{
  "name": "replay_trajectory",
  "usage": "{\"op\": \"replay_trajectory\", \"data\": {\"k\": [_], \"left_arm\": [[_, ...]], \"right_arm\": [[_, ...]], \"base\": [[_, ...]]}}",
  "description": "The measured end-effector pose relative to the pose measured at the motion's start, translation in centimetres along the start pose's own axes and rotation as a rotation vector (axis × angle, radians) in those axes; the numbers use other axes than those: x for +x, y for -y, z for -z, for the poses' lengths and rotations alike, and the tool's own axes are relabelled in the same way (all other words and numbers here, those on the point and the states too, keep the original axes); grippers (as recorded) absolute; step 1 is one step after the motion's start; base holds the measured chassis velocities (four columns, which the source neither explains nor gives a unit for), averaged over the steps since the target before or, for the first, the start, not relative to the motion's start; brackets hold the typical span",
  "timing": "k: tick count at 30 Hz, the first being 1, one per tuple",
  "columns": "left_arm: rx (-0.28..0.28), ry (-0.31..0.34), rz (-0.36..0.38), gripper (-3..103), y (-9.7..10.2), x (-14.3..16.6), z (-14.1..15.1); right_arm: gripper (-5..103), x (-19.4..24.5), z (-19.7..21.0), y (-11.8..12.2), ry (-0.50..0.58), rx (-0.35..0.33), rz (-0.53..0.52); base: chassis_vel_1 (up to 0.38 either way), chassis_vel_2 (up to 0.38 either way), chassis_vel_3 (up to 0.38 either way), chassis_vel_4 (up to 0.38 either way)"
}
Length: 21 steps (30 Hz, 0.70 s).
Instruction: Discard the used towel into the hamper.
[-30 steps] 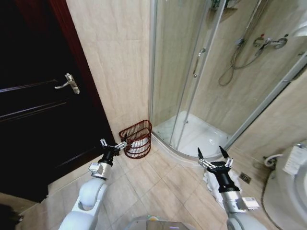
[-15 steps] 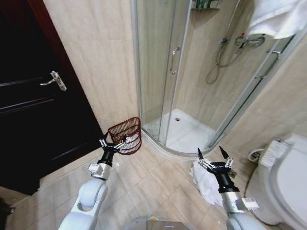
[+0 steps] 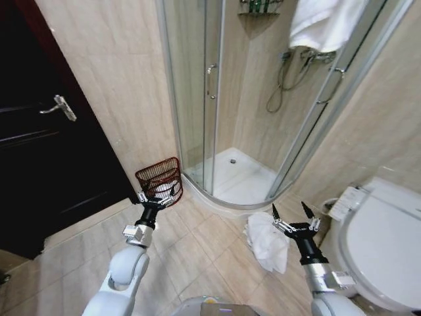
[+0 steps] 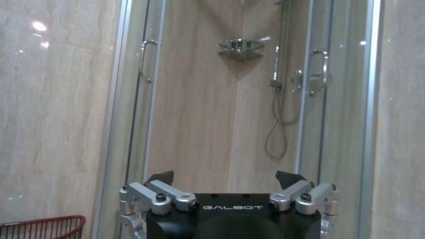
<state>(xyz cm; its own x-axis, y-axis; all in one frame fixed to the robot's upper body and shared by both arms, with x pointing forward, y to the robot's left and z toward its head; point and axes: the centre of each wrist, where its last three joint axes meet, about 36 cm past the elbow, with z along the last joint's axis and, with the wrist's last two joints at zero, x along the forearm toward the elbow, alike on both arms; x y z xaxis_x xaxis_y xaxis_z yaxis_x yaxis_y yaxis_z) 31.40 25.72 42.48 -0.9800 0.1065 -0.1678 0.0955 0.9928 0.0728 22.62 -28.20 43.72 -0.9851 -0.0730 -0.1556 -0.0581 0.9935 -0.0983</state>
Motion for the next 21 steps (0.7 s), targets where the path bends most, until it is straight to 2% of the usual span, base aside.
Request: {"op": "replay_trajectory", "data": {"k": [8, 21], "left_arm": [[0.002, -0.004, 0.002, 100, 0.1, 0.0, -0.3], [0.008, -0.003, -0.006, 100, 0.7, -0.1, -0.6]], "right_arm": [[100, -0.1, -0.5, 0.1, -0.006, -0.007, 0.005], [100, -0.3, -1.2, 0.5, -0.002, -0.004, 0.002]], "base": [[-0.161, -0.235, 0.152, 0.222], [-0.188, -0.164, 0.186, 0.163]]}}
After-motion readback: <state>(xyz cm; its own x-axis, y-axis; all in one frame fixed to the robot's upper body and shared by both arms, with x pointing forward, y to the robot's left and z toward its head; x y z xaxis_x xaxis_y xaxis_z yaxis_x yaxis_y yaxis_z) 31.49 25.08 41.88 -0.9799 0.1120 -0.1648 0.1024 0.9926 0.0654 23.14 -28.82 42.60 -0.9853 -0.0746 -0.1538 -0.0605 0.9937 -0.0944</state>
